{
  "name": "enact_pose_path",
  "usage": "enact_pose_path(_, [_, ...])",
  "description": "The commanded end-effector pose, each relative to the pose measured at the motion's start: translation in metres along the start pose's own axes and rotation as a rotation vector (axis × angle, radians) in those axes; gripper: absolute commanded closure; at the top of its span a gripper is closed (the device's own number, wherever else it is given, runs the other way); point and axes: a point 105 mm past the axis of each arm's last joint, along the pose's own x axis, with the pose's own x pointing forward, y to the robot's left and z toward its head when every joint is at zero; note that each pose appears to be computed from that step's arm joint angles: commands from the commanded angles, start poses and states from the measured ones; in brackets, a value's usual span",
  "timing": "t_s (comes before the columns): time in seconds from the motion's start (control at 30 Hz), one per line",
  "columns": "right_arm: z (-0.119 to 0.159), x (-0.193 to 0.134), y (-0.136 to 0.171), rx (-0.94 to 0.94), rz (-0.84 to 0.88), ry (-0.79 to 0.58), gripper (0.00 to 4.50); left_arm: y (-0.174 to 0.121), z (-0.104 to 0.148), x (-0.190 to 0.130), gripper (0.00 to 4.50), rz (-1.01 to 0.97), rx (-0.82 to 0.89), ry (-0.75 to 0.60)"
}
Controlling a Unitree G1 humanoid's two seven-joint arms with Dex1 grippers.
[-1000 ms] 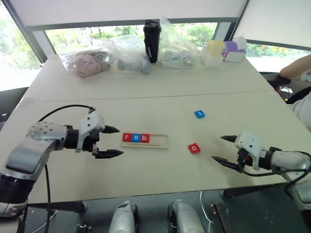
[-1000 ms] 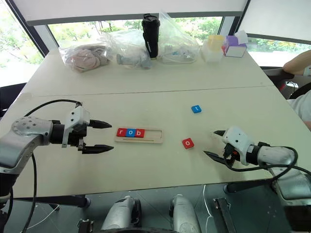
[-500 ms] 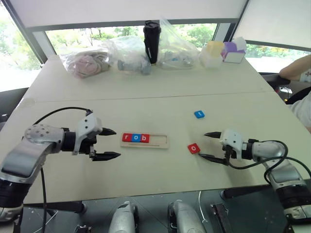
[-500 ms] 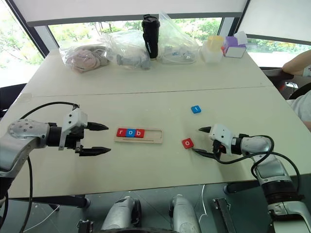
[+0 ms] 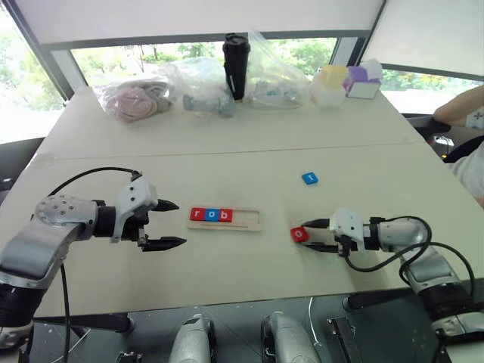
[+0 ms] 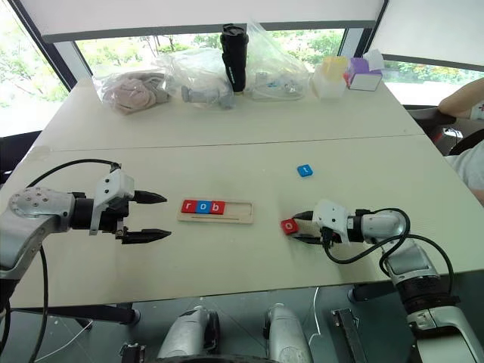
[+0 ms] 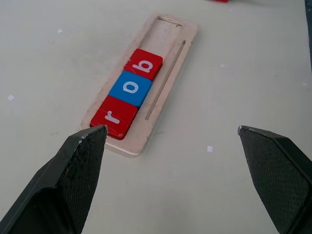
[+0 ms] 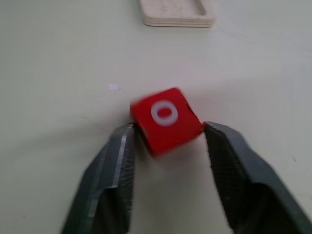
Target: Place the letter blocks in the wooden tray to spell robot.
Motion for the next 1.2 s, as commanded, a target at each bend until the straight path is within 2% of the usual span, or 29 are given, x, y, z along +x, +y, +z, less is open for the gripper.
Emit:
enact_pose_path(0.03, [-0.016, 0.001, 0.009, -0.001, 0.076, 0.078, 3.26, 0.001, 0.008, -0.004, 0.0, 0.013, 0.029, -0.014])
enact_pose_path(0.47, [-0.003, -0.001, 0.008, 0.107, 0.048, 0.025, 3.26, 0.0, 0.007, -0.001, 0.0, 0.023, 0.026, -0.021])
enact_pose_path(0.73, [0.048, -0.01, -0.021, 0.048, -0.098, -0.087, 3.26, 0.0, 0.014, -0.005, 0.0, 0.013, 0.022, -0.05])
enact_pose_path(0.87, [0.063, -0.005, -0.021, 0.036, -0.097, -0.113, 3.26, -0.001, 0.018, -0.004, 0.0, 0.003, 0.039, -0.05])
enact_pose_path(1.0, [0.098, 0.023, -0.029, 0.043, -0.09, -0.206, 3.26, -0.003, 0.022, -0.001, 0.0, -0.009, 0.057, -0.054])
enact_pose_path(1.2, [0.1, 0.061, -0.03, 0.02, -0.084, -0.183, 3.26, -0.006, 0.026, 0.0, 0.0, -0.006, 0.065, -0.059])
